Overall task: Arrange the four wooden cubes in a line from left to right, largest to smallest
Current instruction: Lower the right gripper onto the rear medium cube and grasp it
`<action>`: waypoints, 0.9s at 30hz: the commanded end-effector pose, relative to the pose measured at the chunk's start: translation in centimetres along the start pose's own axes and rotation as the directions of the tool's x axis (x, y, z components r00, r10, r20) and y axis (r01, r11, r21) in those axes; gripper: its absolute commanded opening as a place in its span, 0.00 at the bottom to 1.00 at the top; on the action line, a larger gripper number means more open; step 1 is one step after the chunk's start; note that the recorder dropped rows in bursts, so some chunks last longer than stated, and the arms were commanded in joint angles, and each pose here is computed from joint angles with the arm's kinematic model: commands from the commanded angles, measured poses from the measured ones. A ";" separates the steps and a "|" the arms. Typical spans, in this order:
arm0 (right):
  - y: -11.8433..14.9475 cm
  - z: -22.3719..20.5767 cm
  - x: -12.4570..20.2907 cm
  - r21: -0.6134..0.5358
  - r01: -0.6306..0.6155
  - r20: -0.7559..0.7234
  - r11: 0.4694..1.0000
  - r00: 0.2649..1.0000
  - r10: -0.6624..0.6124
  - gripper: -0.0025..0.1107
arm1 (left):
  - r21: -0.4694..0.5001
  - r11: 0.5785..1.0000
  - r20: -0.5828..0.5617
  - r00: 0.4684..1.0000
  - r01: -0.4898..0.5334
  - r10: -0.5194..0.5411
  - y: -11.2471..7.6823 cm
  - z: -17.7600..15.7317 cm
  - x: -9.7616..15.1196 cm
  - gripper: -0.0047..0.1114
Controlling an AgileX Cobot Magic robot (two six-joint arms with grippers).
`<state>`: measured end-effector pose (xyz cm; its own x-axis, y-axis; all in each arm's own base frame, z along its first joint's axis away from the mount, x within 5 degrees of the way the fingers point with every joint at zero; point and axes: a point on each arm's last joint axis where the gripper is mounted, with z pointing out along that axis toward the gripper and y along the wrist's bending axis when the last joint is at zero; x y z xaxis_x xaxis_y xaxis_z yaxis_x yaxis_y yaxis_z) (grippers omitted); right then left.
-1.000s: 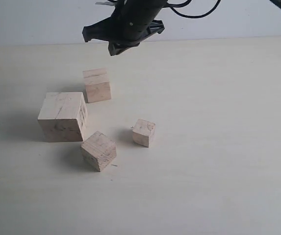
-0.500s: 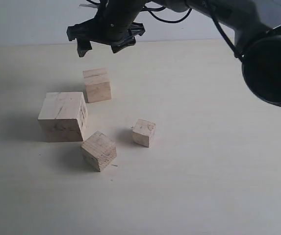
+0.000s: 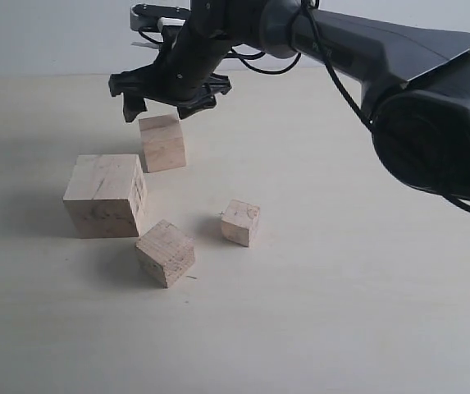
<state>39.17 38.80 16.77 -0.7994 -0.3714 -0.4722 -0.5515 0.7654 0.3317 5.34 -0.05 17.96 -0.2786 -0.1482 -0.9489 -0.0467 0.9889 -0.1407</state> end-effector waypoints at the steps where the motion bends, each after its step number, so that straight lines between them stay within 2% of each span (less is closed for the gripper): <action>1: 0.0 0.3 -0.3 -0.011 0.004 0.036 1.000 0.999 -0.004 0.73 | 0.008 1.000 0.014 1.000 0.000 0.000 0.0 -0.1 -0.1 0.04; 20: -1.3 3.7 1.1 0.008 -0.019 0.010 1.000 1.000 0.019 0.72 | 0.008 1.000 0.014 1.000 0.000 0.000 0.0 -0.1 -0.1 0.04; 23: -1.3 3.7 1.1 0.009 -0.019 0.006 1.000 1.000 0.019 0.70 | 0.008 1.000 0.014 1.000 0.000 0.000 0.0 -0.1 -0.1 0.04; 27: -1.8 3.7 1.5 0.062 -0.022 -0.039 0.998 0.999 0.024 0.58 | 0.008 1.000 0.014 1.000 0.000 0.000 0.0 -0.1 -0.1 0.04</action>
<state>39.77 39.11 12.21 -0.8168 -0.3663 -0.4457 -0.5271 0.7878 0.3187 5.34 -0.05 17.96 -0.2786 -0.1482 -0.9489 -0.0467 0.9889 -0.1407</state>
